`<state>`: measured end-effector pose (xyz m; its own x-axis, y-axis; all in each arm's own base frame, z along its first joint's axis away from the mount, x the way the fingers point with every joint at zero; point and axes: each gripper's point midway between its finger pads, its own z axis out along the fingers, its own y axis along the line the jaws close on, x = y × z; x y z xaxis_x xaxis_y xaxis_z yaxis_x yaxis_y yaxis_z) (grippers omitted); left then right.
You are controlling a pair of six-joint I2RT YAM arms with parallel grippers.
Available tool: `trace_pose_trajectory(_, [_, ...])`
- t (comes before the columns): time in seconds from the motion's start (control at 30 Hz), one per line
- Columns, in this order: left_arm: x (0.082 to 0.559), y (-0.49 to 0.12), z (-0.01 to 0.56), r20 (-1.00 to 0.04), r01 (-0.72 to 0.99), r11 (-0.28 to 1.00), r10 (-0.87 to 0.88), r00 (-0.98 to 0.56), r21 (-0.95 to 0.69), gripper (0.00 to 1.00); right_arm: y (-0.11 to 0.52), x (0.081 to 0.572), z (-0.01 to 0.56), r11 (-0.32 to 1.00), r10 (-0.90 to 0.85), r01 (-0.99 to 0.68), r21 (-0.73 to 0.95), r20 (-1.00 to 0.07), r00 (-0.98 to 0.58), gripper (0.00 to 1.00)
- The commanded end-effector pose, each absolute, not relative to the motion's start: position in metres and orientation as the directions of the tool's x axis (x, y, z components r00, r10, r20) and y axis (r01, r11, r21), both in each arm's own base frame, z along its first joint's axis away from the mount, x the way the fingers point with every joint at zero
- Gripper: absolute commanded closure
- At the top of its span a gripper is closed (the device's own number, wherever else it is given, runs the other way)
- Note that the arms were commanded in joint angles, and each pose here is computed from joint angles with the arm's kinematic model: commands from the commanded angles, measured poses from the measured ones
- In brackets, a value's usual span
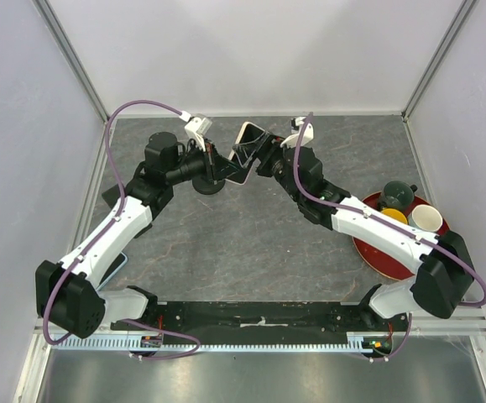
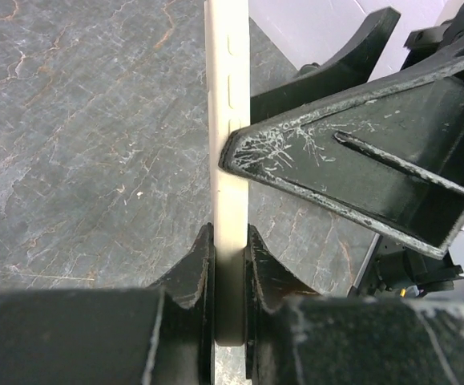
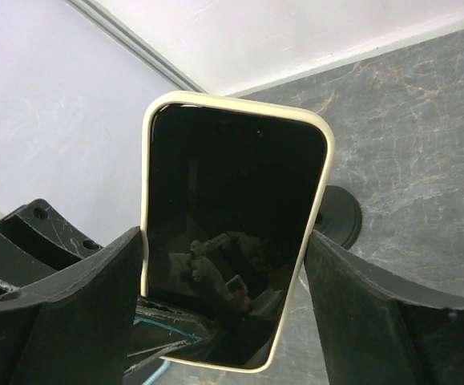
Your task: Place the phone on the phone stand
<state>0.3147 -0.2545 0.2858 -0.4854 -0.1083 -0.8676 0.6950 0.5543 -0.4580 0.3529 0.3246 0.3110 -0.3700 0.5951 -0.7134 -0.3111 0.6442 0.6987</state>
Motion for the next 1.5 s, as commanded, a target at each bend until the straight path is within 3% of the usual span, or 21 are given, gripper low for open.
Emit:
trace_pose_trajectory(0.0, [0.311, -0.255, 0.305, -0.890, 0.732, 0.530, -0.112, -0.442, -0.429, 0.98, 0.331, 0.334, 0.368, 0.665, 0.450, -0.526, 0.531, -0.846, -0.285, 0.13])
trace_pose_trajectory(0.07, [0.309, -0.256, 0.307, -0.894, 0.741, 0.521, -0.107, -0.435, -0.423, 0.98, 0.318, 0.332, 0.364, 0.725, 0.353, -0.547, 0.419, -0.908, -0.228, 0.02])
trace_pose_trajectory(0.2, [0.306, -0.258, 0.312, -0.902, 0.764, 0.499, -0.098, -0.420, -0.410, 0.98, 0.267, 0.351, 0.347, 0.806, 0.259, -0.493, 0.328, -0.944, -0.204, 0.02])
trace_pose_trajectory(0.33, [0.295, -0.265, 0.313, -0.901, 0.803, 0.427, -0.075, -0.427, -0.416, 0.98, 0.222, 0.360, 0.333, 0.782, 0.241, -0.528, 0.332, -0.942, -0.235, 0.02])
trace_pose_trajectory(0.5, [0.274, -0.280, 0.324, -0.903, 0.870, 0.248, -0.053, -0.427, -0.426, 0.98, 0.230, 0.330, 0.304, 0.576, 0.058, -0.785, 0.230, -0.969, -0.241, 0.02])
trace_pose_trajectory(0.67, [0.265, -0.285, 0.323, -0.893, 0.879, 0.166, -0.036, -0.448, -0.448, 0.98, 0.249, 0.306, 0.310, 0.397, 0.061, -0.893, 0.213, -0.977, -0.206, 0.18])
trace_pose_trajectory(0.9, [0.261, -0.287, 0.321, -0.891, 0.882, 0.130, -0.022, -0.454, -0.453, 0.98, 0.256, 0.296, 0.306, 0.324, 0.075, -0.918, 0.229, -0.973, -0.216, 0.17])
trace_pose_trajectory(1.07, [0.256, -0.291, 0.319, -0.884, 0.880, 0.090, 0.000, -0.467, -0.466, 0.98, 0.269, 0.286, 0.316, 0.178, 0.117, -0.930, 0.322, -0.945, -0.305, 0.16])
trace_pose_trajectory(1.47, [0.248, -0.296, 0.315, -0.885, 0.884, 0.061, 0.026, -0.466, -0.464, 0.98, 0.273, 0.282, 0.322, 0.119, 0.123, -0.936, 0.332, -0.940, -0.318, 0.32])
